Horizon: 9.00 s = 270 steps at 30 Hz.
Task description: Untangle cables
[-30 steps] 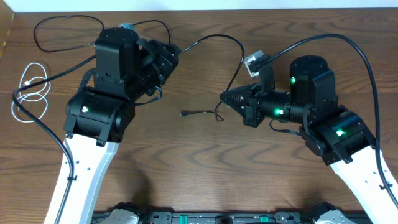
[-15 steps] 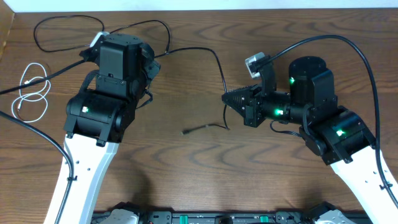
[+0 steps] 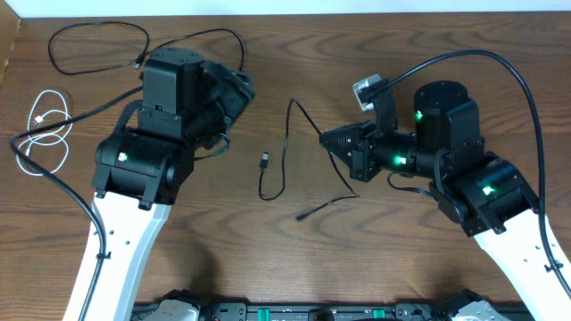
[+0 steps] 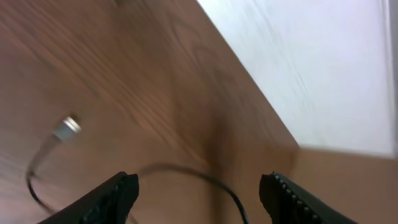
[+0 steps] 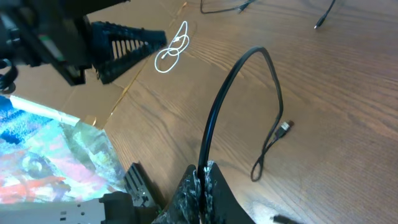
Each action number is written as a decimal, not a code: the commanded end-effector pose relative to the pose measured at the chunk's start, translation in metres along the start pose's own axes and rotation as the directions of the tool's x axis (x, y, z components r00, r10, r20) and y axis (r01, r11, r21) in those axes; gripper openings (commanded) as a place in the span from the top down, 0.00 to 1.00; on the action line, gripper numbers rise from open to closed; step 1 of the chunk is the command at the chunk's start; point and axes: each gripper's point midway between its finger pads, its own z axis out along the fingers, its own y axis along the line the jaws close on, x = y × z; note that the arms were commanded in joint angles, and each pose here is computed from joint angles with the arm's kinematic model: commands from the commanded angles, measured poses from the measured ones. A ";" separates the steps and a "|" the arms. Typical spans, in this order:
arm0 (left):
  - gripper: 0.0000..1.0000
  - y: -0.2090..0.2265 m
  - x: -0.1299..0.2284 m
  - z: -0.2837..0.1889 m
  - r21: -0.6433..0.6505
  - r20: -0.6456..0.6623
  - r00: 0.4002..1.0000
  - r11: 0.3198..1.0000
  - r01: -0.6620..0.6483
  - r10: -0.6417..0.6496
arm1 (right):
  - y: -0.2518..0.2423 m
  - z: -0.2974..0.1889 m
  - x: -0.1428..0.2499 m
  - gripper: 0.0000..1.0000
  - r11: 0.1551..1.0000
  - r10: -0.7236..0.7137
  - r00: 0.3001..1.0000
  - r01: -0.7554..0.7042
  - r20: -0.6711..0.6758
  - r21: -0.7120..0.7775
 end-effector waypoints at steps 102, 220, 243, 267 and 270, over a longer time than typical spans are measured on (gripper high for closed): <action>0.93 0.110 -0.157 -0.038 -0.126 0.538 0.781 0.885 0.448 -0.318 | 0.008 0.011 0.007 0.24 1.000 -0.008 0.999 0.008 -0.036 -0.019; 0.85 0.315 -0.192 0.138 -0.399 0.251 0.952 0.878 0.265 -0.173 | -0.026 0.023 0.017 0.09 0.992 0.047 0.996 -0.038 -0.071 0.117; 0.12 0.247 -0.239 0.054 -0.420 0.392 0.913 0.905 0.068 0.113 | -0.026 0.023 0.020 0.09 0.992 0.053 0.995 -0.043 -0.081 0.119; 0.92 0.344 -0.226 0.126 -0.616 0.221 0.960 0.788 0.002 0.171 | -0.044 0.042 0.030 0.09 0.980 0.149 0.980 -0.129 -0.130 0.151; 0.92 0.374 -0.219 0.127 -0.646 0.196 0.973 0.762 0.037 0.119 | -0.045 0.043 0.031 0.09 0.979 0.153 0.979 -0.132 -0.134 0.154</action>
